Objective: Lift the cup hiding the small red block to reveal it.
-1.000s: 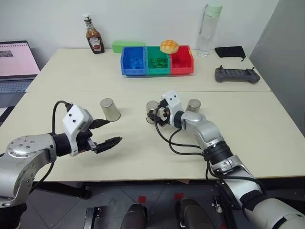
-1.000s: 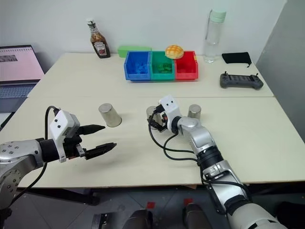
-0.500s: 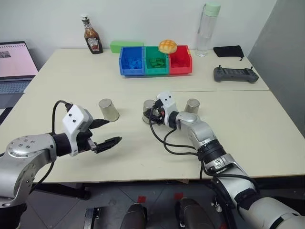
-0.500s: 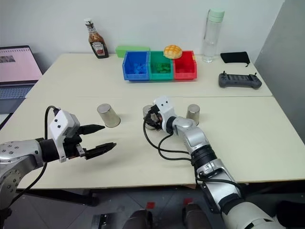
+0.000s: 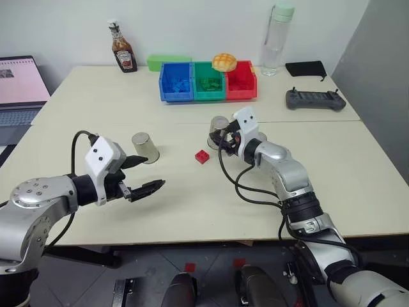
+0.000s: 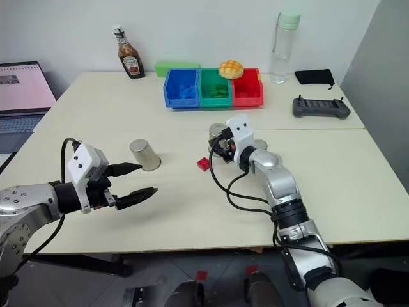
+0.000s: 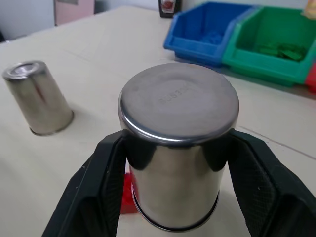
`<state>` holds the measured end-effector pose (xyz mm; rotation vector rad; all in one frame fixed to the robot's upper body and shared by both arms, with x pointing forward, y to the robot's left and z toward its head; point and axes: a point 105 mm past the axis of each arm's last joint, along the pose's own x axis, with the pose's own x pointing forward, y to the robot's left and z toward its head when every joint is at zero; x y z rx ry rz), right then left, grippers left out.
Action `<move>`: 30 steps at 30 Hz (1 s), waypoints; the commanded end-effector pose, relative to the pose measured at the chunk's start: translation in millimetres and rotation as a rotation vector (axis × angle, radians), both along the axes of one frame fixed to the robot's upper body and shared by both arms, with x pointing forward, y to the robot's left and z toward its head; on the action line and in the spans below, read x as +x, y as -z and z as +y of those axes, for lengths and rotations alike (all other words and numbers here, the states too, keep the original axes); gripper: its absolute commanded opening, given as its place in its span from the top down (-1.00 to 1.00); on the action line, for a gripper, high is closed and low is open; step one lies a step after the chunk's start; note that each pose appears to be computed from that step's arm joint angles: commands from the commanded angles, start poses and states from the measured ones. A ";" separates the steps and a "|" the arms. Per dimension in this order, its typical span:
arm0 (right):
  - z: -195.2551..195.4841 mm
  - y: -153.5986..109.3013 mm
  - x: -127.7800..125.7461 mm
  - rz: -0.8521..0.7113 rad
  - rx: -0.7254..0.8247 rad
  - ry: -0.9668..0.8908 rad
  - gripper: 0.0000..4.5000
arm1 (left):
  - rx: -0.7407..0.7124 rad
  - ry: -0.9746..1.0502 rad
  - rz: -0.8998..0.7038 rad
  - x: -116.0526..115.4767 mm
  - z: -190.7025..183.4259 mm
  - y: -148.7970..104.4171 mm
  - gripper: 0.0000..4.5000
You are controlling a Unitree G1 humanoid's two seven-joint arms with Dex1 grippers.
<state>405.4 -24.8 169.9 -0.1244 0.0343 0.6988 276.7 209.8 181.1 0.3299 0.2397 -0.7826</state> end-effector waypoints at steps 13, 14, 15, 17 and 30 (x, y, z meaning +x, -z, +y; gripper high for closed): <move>4.0 -20.5 12.7 -0.020 0.049 0.036 -0.98 | 0.000 0.000 -0.052 4.6 -3.2 -9.6 -1.00; 4.4 -26.9 11.5 -0.033 0.067 0.030 -0.98 | -0.001 -0.001 -0.052 4.8 -2.9 -9.7 -1.00; 4.4 -32.1 10.4 -0.043 0.080 0.027 -0.98 | -0.001 -0.002 -0.052 4.9 -2.6 -9.6 -1.00; 4.3 -53.0 2.7 -0.100 0.112 0.000 -0.98 | 0.000 -0.010 -0.051 5.3 -1.3 -9.5 -1.00; -46.7 -29.9 -102.8 -0.125 -0.134 -0.361 -0.98 | 0.061 -0.127 -0.083 -3.4 29.2 -11.0 -1.00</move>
